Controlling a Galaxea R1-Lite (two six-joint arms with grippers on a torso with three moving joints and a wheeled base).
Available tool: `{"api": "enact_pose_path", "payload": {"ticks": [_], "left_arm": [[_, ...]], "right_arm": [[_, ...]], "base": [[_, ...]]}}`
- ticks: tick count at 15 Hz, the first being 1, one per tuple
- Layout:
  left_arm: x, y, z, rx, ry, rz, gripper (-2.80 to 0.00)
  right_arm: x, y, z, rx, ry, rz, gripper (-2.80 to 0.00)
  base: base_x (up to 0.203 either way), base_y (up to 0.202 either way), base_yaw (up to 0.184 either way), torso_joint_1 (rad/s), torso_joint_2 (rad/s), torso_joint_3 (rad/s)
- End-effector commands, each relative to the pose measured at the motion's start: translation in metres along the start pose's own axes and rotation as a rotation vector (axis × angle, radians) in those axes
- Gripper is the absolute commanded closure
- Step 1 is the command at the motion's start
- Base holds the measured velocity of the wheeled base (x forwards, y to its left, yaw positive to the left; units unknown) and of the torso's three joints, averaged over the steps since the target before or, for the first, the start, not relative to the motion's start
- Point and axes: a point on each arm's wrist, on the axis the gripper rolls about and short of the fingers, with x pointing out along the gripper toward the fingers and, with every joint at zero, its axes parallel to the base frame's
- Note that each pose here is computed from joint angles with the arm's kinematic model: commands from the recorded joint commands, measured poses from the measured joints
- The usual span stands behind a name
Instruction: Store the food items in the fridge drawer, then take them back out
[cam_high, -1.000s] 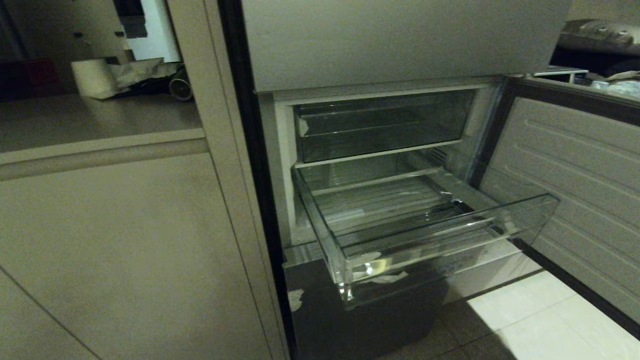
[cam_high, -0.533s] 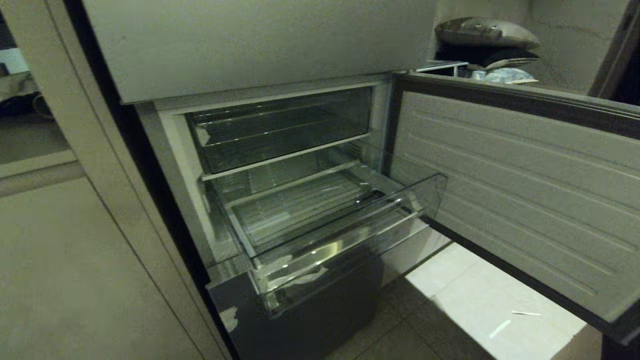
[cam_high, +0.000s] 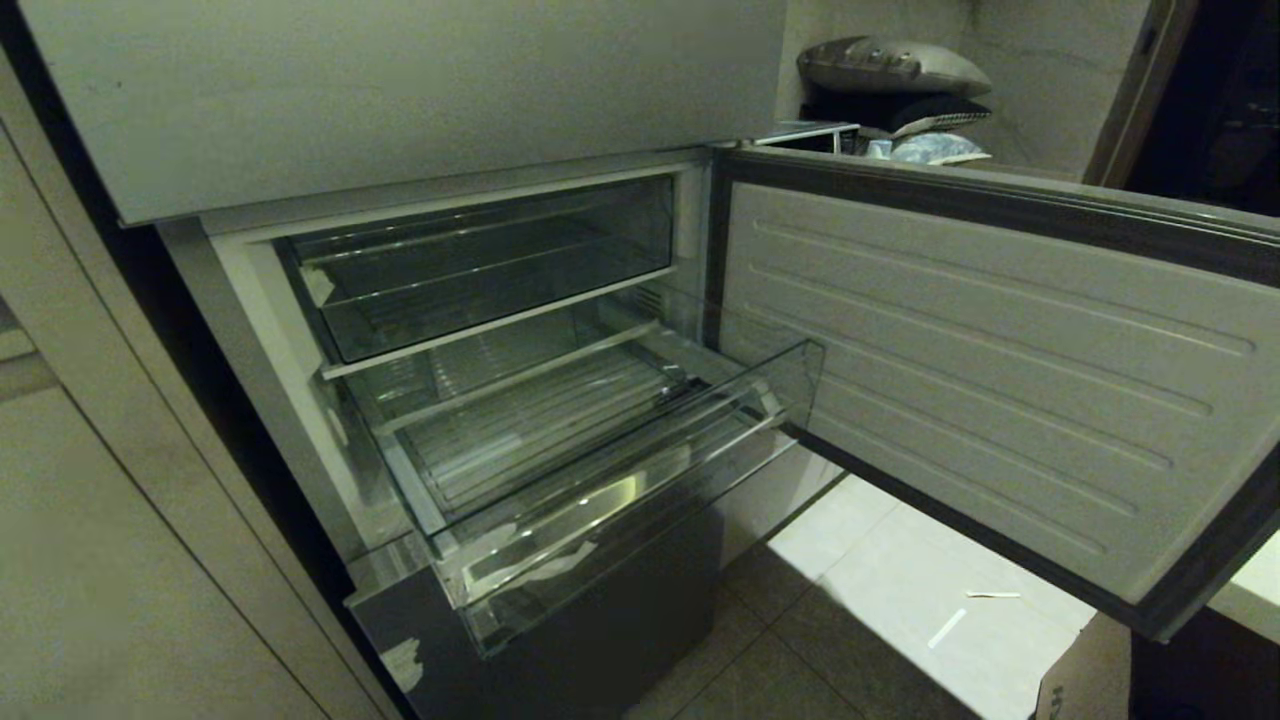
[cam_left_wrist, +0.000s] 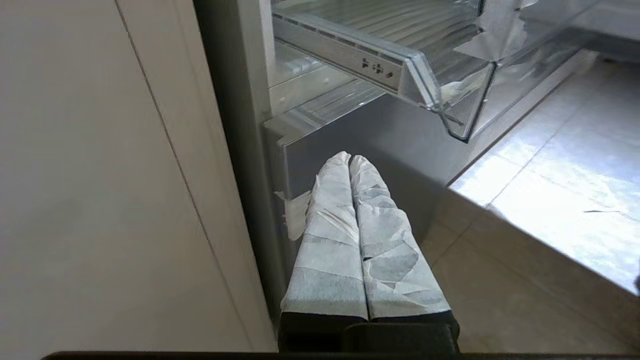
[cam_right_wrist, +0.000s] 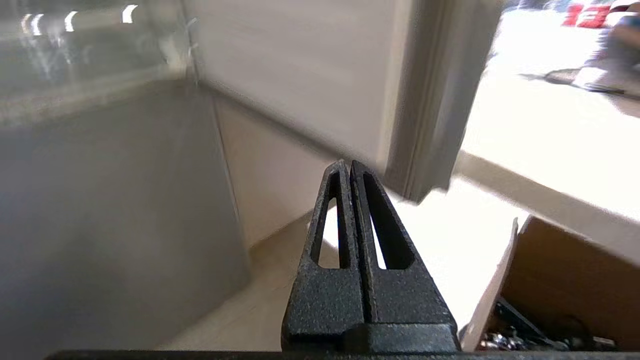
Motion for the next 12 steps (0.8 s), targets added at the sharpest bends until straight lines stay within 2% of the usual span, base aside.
{"api": "enact_pose_path", "payload": {"ticks": [1, 4, 6, 8, 10, 11, 12], "left_arm": [[0.0, 0.0, 0.0, 0.0, -0.001, 0.001, 0.0], [0.0, 0.0, 0.0, 0.0, -0.001, 0.001, 0.0], [0.0, 0.0, 0.0, 0.0, -0.001, 0.001, 0.0], [0.0, 0.0, 0.0, 0.0, -0.001, 0.001, 0.0], [0.0, 0.0, 0.0, 0.0, -0.001, 0.001, 0.0], [0.0, 0.0, 0.0, 0.0, -0.001, 0.001, 0.0], [0.0, 0.0, 0.0, 0.0, -0.001, 0.001, 0.0]], "right_arm": [[0.006, 0.0, 0.039, 0.024, 0.003, -0.052, 0.0], [0.03, 0.001, 0.076, 0.097, 0.102, -0.248, 0.0], [0.058, -0.006, 0.09, 0.141, 0.187, -0.473, 0.0], [0.079, -0.025, 0.095, 0.19, 0.23, -0.68, 0.0], [0.094, -0.054, 0.095, 0.254, 0.265, -0.824, 0.0], [0.101, -0.07, 0.092, 0.286, 0.288, -0.859, 0.0], [0.108, -0.086, 0.089, 0.31, 0.304, -0.884, -2.8]], "base": [[0.0, 0.0, 0.0, 0.0, 0.0, 0.0], [0.0, 0.0, 0.0, 0.0, 0.0, 0.0], [0.0, 0.0, 0.0, 0.0, 0.0, 0.0], [0.0, 0.0, 0.0, 0.0, 0.0, 0.0], [0.0, 0.0, 0.0, 0.0, 0.0, 0.0], [0.0, 0.0, 0.0, 0.0, 0.0, 0.0], [0.0, 0.0, 0.0, 0.0, 0.0, 0.0]]}}
